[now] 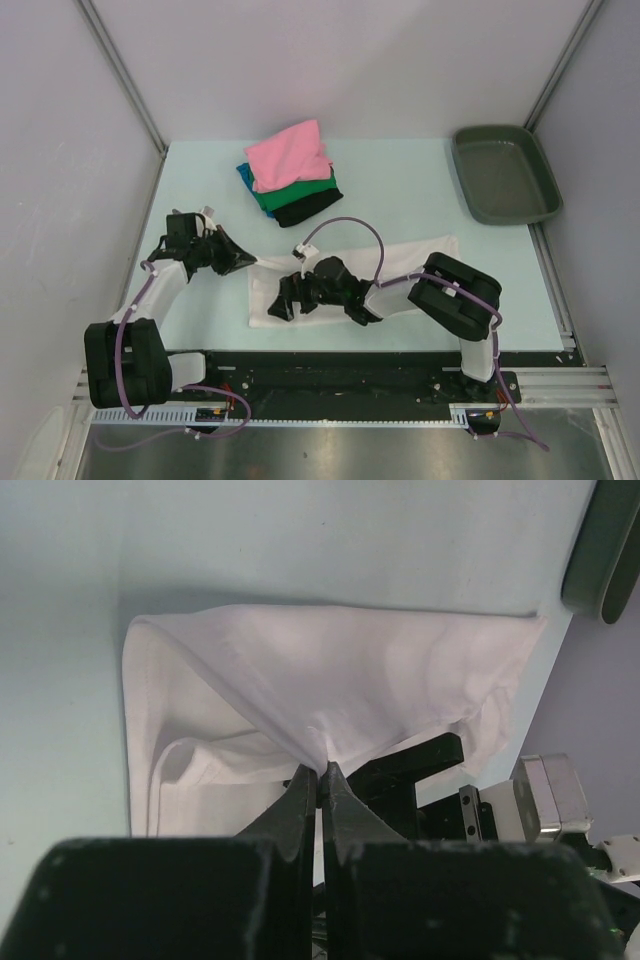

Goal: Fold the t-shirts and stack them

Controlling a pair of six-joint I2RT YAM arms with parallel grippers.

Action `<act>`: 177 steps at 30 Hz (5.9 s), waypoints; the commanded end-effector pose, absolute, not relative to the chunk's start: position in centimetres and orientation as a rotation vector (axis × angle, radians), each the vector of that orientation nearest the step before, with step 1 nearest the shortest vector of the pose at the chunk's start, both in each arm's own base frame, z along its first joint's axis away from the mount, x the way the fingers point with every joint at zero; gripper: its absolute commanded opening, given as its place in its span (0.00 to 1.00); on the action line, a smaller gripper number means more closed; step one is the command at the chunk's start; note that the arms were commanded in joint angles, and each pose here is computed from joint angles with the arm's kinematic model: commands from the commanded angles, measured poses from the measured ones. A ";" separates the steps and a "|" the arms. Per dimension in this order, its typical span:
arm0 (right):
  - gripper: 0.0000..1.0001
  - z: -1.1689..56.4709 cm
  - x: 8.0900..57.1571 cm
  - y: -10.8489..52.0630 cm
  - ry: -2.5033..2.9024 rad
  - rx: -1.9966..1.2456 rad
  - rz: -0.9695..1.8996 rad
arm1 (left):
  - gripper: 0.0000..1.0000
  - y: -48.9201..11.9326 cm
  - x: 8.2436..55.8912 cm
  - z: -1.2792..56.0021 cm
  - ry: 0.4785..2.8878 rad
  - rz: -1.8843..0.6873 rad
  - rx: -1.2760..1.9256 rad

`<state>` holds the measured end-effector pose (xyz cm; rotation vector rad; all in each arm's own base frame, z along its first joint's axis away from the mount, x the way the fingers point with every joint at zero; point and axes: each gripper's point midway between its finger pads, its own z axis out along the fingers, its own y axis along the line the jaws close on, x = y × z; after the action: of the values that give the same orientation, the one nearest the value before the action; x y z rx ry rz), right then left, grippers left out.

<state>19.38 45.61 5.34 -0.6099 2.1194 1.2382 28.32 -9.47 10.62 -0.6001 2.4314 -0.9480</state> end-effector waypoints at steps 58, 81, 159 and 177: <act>1.00 26.6 19.1 32.0 1.816 -0.531 0.933 | 1.00 -7.8 23.1 6.3 2.518 -0.751 -0.750; 1.00 8.7 21.8 8.2 2.449 0.836 0.131 | 1.00 -11.9 28.0 22.4 2.186 -1.164 -0.436; 0.99 22.6 41.4 13.4 2.147 0.356 0.423 | 1.00 -18.4 26.6 5.9 2.660 -0.977 -0.232; 1.00 15.6 17.9 18.6 2.323 0.164 0.623 | 0.56 -23.3 25.1 -0.6 2.810 -0.887 -0.060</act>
<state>19.12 20.84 16.28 0.0751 2.3179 0.6908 26.89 -23.93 2.85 -0.0756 2.7062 -1.0329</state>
